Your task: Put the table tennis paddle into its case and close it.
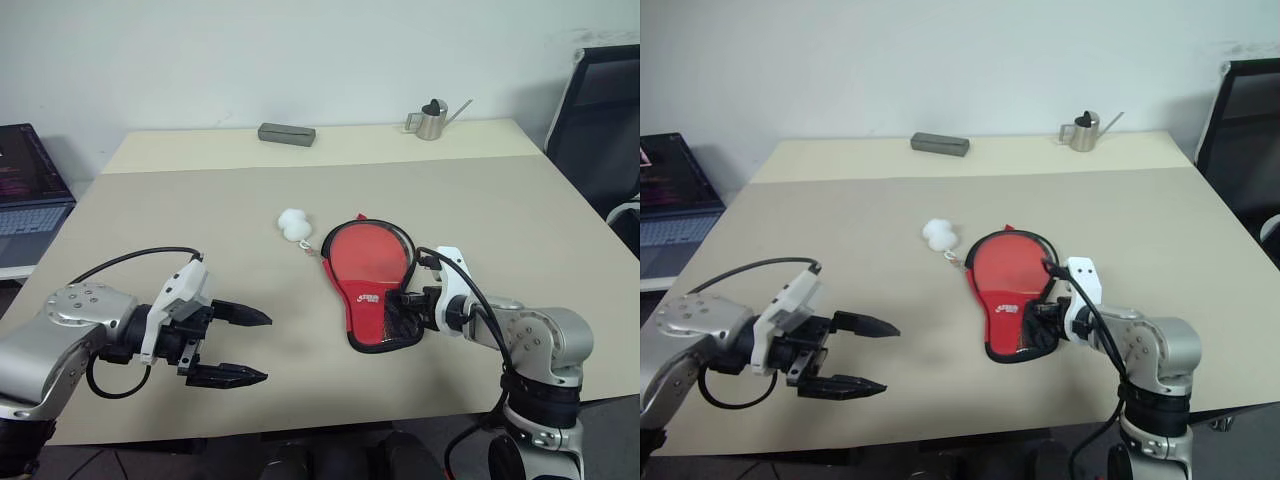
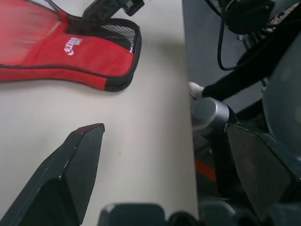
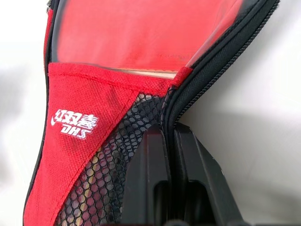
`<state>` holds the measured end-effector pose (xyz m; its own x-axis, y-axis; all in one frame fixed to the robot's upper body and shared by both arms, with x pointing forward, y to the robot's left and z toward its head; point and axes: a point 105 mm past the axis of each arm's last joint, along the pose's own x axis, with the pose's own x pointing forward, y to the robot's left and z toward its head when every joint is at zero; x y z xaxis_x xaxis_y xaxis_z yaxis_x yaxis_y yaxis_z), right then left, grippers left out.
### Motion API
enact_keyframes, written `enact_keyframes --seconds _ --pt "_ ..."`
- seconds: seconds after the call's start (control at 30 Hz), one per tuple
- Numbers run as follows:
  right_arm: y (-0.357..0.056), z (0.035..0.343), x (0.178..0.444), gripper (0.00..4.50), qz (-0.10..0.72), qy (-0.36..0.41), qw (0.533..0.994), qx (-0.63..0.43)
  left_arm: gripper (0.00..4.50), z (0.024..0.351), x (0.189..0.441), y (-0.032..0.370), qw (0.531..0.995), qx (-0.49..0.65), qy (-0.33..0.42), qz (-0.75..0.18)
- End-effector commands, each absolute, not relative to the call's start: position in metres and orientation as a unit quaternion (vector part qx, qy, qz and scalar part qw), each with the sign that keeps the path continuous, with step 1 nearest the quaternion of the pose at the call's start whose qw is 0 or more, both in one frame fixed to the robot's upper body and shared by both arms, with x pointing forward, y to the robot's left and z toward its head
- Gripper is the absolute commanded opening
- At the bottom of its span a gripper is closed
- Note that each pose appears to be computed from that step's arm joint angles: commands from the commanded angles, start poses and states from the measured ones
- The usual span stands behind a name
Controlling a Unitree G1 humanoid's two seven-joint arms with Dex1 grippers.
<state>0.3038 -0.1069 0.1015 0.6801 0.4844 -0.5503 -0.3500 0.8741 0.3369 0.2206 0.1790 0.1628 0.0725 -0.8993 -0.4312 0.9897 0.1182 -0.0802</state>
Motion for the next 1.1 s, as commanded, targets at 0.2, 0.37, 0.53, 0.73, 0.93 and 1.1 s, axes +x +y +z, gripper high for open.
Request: enact_keyframes --seconds 0.2,0.37,0.53,0.73,0.93,1.1 --pt "-0.100 0.095 0.276 0.04 0.256 0.331 0.901 0.115 4.50 0.168 0.208 0.173 0.692 0.133 0.194 -0.682" --pt "-0.105 0.089 0.261 0.04 0.252 0.341 0.898 0.119 4.50 0.166 0.202 0.170 0.678 0.130 0.204 -0.694" --pt "-0.113 0.085 0.250 0.04 0.243 0.354 0.895 0.120 4.50 0.165 0.202 0.167 0.669 0.127 0.207 -0.703" --pt "-0.120 0.083 0.241 0.04 0.235 0.366 0.893 0.120 4.50 0.162 0.204 0.164 0.663 0.126 0.205 -0.709" --pt "-0.121 0.086 0.240 0.04 0.236 0.369 0.891 0.118 4.50 0.161 0.204 0.165 0.667 0.128 0.202 -0.705" --pt "-0.118 0.090 0.235 0.04 0.243 0.370 0.888 0.124 4.50 0.160 0.203 0.165 0.670 0.126 0.200 -0.704"
